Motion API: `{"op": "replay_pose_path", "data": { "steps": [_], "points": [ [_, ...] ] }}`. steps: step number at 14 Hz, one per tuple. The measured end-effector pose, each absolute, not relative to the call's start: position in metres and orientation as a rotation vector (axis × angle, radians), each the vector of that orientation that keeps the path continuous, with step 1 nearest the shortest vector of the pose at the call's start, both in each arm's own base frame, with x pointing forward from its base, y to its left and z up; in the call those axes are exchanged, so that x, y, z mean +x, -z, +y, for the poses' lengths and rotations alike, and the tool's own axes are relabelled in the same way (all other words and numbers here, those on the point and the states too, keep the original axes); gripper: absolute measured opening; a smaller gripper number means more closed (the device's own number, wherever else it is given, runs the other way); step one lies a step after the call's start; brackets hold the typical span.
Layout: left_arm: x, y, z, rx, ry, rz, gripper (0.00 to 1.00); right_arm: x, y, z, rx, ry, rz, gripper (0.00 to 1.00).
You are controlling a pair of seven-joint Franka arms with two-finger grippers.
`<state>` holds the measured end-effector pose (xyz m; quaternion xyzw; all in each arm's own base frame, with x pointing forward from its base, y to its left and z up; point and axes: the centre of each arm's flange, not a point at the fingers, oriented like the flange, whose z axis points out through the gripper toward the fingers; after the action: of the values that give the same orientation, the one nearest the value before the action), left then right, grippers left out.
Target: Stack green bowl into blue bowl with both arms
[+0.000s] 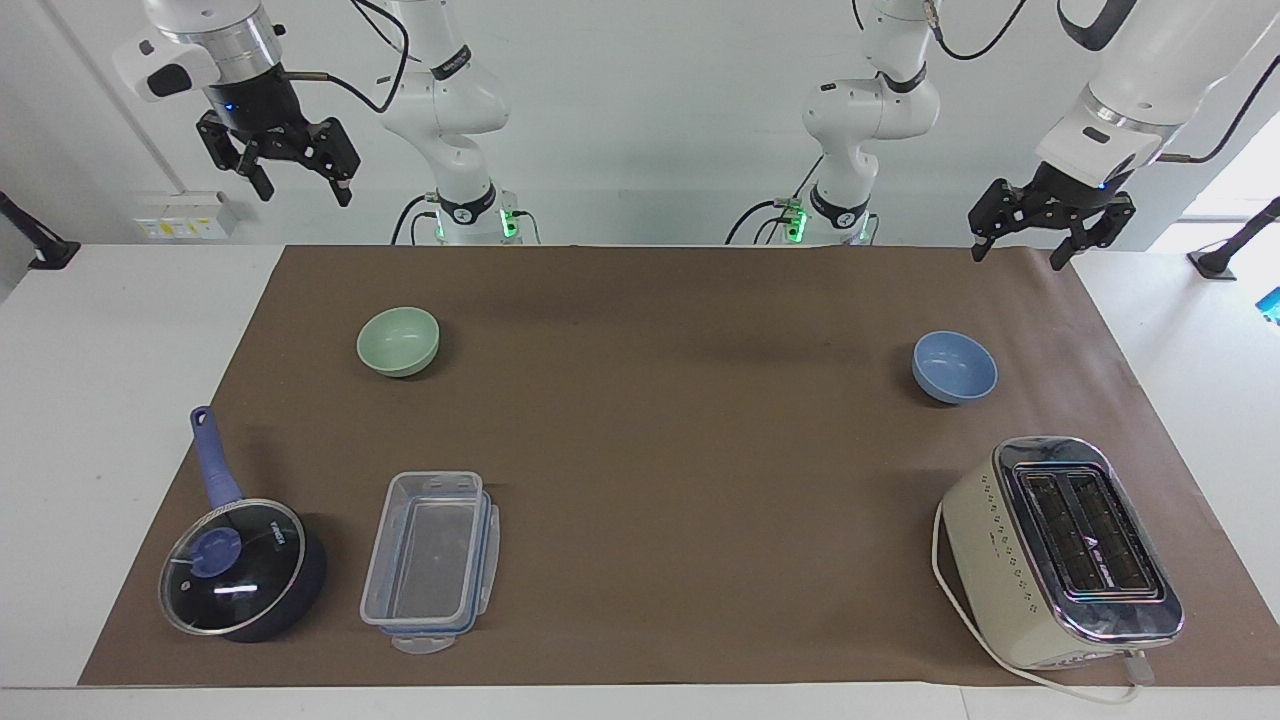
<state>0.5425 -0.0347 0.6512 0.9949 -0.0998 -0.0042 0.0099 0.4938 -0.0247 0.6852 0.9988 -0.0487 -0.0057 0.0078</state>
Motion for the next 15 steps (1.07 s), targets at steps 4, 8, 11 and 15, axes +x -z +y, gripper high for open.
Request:
{"op": "replay_pose_path", "data": {
  "steps": [4,8,11,15],
  "points": [
    [0.5425,-0.6512,-0.0348,3.106,0.013,-0.312,1.0,0.4934,-0.6851,-0.0247,3.122,0.019,-0.152,1.0],
    [0.5425,-0.6511,-0.0348,3.106,0.014,-0.312,1.0,0.4926,-0.6848,-0.0247,3.122,0.02,-0.152,1.0],
    [0.5425,-0.6511,-0.0349,3.106,0.014,-0.312,1.0,0.4924,-0.6846,-0.0247,3.122,0.021,-0.152,1.0],
    [0.5424,-0.6511,-0.037,3.106,0.014,-0.318,1.0,0.4903,-0.6844,-0.0248,3.123,0.022,-0.152,1.0]
  ]
}}
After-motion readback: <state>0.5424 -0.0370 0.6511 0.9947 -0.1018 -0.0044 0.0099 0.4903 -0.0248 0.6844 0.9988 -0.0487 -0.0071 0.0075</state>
